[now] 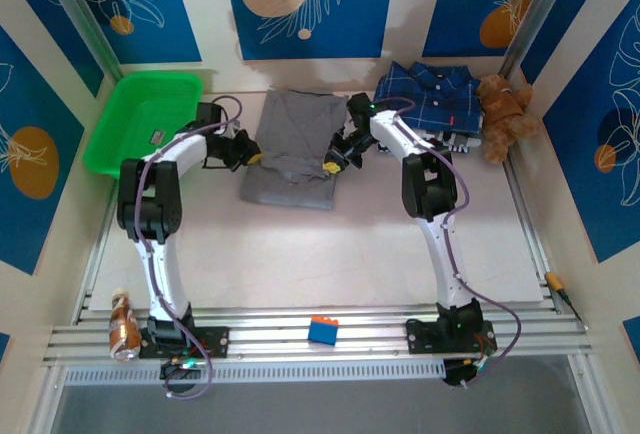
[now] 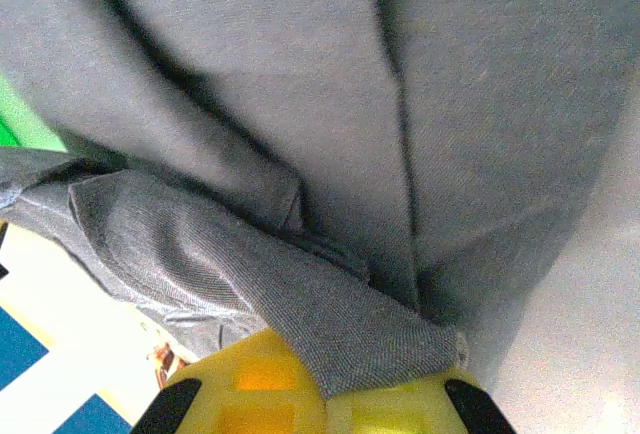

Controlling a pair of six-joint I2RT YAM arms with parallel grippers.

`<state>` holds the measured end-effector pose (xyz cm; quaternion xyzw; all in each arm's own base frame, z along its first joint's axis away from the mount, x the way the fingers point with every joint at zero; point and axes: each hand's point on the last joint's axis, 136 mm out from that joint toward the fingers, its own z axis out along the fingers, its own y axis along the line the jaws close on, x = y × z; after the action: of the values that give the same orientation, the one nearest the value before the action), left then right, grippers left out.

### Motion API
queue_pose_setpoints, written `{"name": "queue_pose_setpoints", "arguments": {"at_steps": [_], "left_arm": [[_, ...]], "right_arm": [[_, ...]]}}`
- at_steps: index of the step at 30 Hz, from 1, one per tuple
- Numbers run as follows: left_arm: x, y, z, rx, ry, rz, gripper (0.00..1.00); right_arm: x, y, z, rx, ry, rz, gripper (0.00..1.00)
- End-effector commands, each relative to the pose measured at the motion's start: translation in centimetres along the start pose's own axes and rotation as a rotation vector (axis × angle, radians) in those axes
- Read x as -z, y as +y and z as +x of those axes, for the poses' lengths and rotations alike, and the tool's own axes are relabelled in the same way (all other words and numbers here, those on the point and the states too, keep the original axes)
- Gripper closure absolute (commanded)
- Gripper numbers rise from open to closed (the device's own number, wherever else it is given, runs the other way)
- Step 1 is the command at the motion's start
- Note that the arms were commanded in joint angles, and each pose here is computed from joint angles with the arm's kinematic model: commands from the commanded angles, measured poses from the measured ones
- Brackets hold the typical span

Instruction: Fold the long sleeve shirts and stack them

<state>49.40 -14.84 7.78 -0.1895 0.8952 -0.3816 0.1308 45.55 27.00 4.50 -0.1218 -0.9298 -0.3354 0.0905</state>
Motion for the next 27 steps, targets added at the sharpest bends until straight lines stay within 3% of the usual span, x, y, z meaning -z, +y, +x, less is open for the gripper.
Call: {"name": "queue_pose_setpoints", "arguments": {"at_steps": [1,5,10,15,19,23,27], "left_arm": [[0.1,-0.8,-2.8,0.012,-0.069,0.05,0.77],[1.8,-3.1,-4.3,0.012,-0.115,0.094,0.47],[7.1,-7.5,-6.6,-0.013,-0.209,0.161,0.29],[11.2,-9.1,-5.6,-0.058,-0.249,0.14,0.25],[12.9,-8.2,-2.8,-0.072,-0.246,0.093,0.25],[13.1,-6.3,1.2,-0.086,-0.233,0.03,0.25],[11.2,-4.9,6.2,-0.087,-0.164,-0.007,0.3]], "right_arm": [[0.6,-1.4,-1.9,-0.07,-0.025,-0.01,0.89],[2.2,0.8,-3.2,-0.059,-0.084,-0.089,0.59],[6.5,5.6,-3.6,0.02,-0.191,-0.203,0.45],[10.0,8.4,-2.8,0.075,-0.25,-0.252,0.42],[11.6,8.6,-0.5,0.102,-0.278,-0.205,0.42],[11.5,6.1,1.8,0.091,-0.302,-0.076,0.42],[9.1,4.6,3.7,0.101,-0.247,-0.042,0.52]]}}
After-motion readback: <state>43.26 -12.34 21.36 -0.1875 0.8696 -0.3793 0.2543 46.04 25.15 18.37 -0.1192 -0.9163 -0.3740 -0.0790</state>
